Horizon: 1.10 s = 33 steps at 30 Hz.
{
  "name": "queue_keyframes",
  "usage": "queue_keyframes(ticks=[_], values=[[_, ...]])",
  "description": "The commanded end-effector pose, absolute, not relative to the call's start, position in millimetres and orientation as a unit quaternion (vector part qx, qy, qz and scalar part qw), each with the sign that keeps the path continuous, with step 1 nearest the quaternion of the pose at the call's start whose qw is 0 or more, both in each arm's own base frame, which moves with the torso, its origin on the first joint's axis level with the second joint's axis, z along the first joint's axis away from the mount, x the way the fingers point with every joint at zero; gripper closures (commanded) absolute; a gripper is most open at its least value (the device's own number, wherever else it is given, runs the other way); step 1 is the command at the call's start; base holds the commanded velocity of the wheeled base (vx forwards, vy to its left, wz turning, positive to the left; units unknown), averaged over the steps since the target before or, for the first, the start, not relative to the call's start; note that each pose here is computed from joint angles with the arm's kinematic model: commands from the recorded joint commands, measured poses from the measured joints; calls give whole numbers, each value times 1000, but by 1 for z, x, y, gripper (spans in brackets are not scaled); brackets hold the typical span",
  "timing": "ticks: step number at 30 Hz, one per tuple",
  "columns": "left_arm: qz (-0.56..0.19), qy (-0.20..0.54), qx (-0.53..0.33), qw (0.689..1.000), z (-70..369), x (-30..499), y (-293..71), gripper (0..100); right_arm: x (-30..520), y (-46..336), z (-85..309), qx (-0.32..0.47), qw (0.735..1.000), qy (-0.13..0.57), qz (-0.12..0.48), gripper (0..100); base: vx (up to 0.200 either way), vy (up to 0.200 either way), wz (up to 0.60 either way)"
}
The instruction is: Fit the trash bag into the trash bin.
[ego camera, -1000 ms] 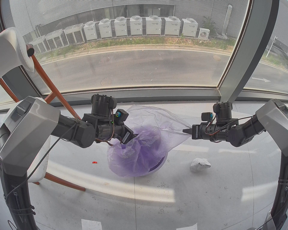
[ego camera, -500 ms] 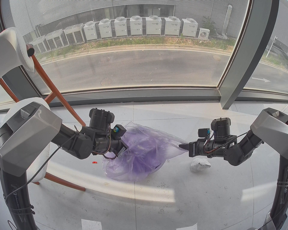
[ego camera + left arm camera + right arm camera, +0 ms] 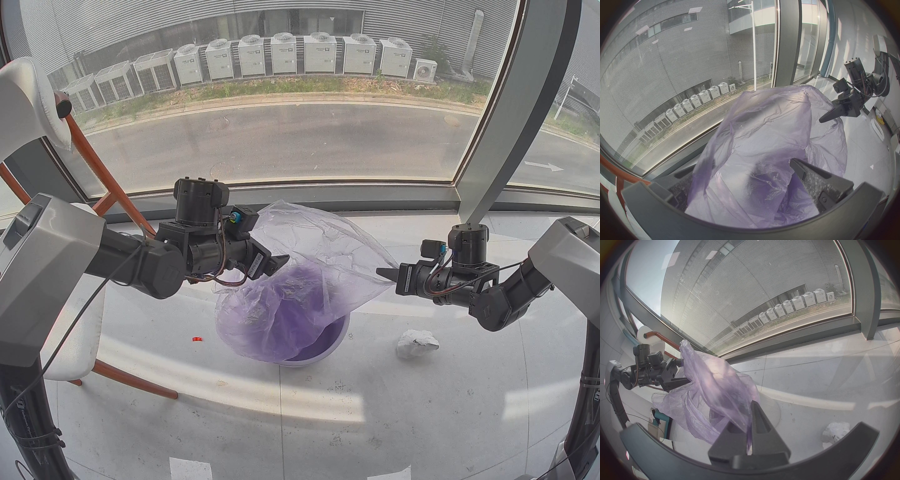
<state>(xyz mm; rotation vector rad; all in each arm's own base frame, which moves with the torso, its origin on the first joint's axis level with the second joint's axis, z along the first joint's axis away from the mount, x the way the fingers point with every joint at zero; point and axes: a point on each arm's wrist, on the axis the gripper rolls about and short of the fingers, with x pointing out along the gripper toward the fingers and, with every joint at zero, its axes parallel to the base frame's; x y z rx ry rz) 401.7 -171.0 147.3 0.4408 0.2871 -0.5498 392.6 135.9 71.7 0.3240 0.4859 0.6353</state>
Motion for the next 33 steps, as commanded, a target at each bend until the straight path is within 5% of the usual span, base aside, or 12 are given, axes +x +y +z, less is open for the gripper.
queue_keyframes(ticks=[1, 8, 16, 22, 33], values=[[-267, 129, 207, 932, 157, 399, -172, 0, 394, 134, 80, 157, 912, 222, 306, 100, 0, 0, 0], [-263, 102, 140, 949, 175, 402, -176, 0, 399, 126, 86, 162, 918, 212, 293, 100, 0, 0, 0], [-308, 160, -35, 937, 185, 383, -174, 0, 391, 128, 70, 161, 912, 239, 291, 100, 0, 0, 0], [-268, 176, -159, 934, 197, 392, -157, 0, 387, 128, 64, 160, 910, 250, 290, 100, 0, 0, 0], [-223, 171, -99, 954, 220, 381, -108, 0, 389, 128, 61, 157, 914, 251, 278, 100, 0, 0, 0]])
